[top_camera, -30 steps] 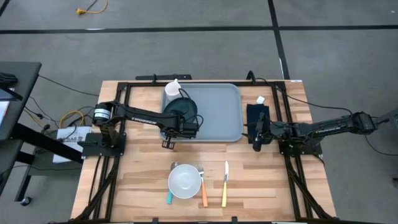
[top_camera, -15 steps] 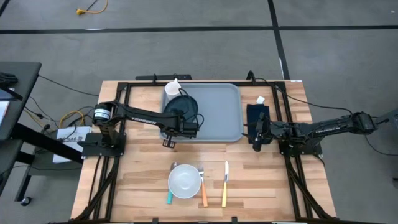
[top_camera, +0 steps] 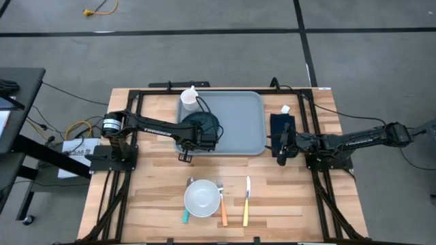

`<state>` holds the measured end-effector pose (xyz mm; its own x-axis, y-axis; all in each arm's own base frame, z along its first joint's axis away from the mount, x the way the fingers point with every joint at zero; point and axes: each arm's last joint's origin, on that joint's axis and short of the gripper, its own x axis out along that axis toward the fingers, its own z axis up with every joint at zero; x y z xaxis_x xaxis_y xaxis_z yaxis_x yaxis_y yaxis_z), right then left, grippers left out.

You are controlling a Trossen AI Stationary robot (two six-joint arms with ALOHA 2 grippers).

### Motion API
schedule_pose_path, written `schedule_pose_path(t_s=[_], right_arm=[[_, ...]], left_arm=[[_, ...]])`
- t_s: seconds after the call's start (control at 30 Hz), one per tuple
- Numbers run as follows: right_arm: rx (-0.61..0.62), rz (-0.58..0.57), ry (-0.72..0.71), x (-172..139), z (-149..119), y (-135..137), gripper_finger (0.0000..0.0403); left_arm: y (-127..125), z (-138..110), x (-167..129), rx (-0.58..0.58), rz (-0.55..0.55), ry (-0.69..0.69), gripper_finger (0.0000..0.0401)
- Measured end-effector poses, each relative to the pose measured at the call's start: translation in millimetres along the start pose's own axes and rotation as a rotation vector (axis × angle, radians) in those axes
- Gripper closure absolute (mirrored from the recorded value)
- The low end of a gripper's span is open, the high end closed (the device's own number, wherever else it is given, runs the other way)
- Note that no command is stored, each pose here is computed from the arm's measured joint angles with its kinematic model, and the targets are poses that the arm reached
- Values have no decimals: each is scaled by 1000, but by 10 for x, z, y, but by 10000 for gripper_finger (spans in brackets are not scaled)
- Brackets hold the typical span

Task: Set up tray
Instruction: Put the black plate on the gray serving tray below the white mug, then put the white bowl on the black plate on the gray serving tray

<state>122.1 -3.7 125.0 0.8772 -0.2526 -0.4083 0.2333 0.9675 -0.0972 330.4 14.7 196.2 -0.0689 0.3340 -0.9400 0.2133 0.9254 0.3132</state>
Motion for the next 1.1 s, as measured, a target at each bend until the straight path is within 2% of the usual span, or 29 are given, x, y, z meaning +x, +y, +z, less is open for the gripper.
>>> schedule_pose_path(t_s=[0.23,0.6,0.9,1.0,1.1], right_arm=[[0,0,0,0,0,0,191],[0,0,0,0,0,0,191],[0,0,0,0,0,0,191],[0,0,0,0,0,0,191],[0,0,0,0,0,0,191]], left_arm=[[2,-1,-1,-1,5,1,345],[1,-2,0,-21,5,2,330],[-29,-115,-15,-156,-11,111,326],[-80,-161,-73,-203,-74,128,326],[-160,-174,-172,-240,-163,91,326]])
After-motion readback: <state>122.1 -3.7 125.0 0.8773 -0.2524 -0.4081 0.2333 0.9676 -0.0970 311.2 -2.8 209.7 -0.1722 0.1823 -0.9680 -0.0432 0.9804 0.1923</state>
